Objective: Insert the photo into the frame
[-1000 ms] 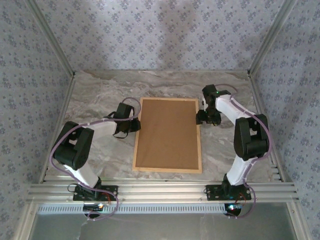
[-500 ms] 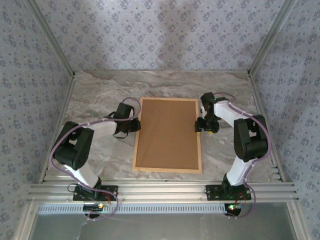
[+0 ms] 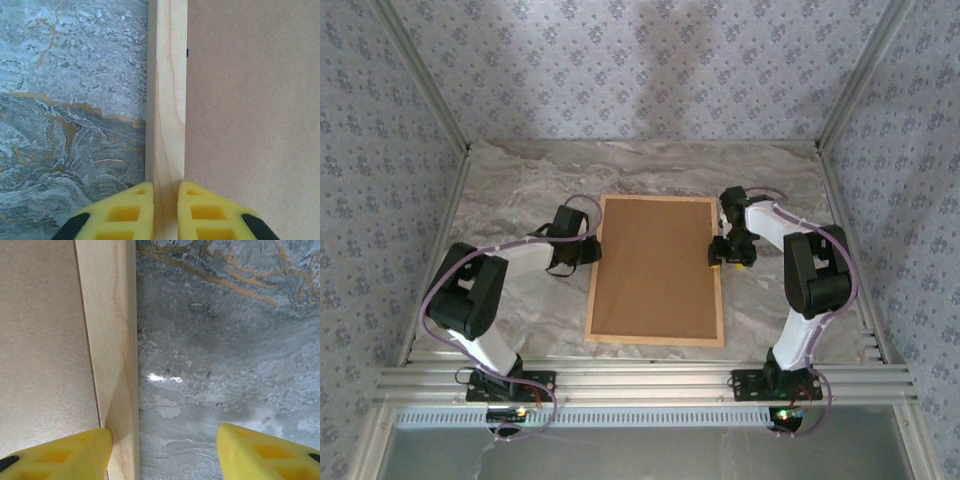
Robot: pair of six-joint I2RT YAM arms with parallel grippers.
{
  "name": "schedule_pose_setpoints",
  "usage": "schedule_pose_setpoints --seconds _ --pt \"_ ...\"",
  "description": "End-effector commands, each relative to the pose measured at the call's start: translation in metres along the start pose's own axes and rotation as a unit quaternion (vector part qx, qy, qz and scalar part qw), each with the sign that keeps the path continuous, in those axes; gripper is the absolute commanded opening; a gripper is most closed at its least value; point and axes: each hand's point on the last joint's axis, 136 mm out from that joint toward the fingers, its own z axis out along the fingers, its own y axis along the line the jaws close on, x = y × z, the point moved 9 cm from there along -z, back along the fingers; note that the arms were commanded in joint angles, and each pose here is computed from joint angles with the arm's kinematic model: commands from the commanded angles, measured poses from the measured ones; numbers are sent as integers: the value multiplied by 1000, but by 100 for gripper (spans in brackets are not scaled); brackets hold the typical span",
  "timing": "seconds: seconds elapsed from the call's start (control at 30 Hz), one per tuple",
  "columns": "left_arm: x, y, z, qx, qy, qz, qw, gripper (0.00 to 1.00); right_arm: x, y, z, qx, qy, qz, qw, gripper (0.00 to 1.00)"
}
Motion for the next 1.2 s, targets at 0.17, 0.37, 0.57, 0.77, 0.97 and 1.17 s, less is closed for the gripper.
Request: schedule_pose_setpoints --seconds 0.17,0.37,0.57,0.77,0.97,1.17 --pt "16 10 11 -27 40 1 999 15 5 9 20 1 21 3 1000 60" --pt "17 9 12 -25 42 1 999 15 7 16 27 4 23 -1 1000 62" --pt "17 10 11 -25 43 1 999 15 9 20 32 24 24 -11 999 63" --pt "17 10 11 -25 43 0 999 15 8 29 33 38 15 -33 999 64" --pt "18 10 11 -26 43 0 999 15 3 39 35 46 10 -63 997 67" --pt "18 10 10 -27 42 0 999 14 2 44 32 44 7 -71 996 68"
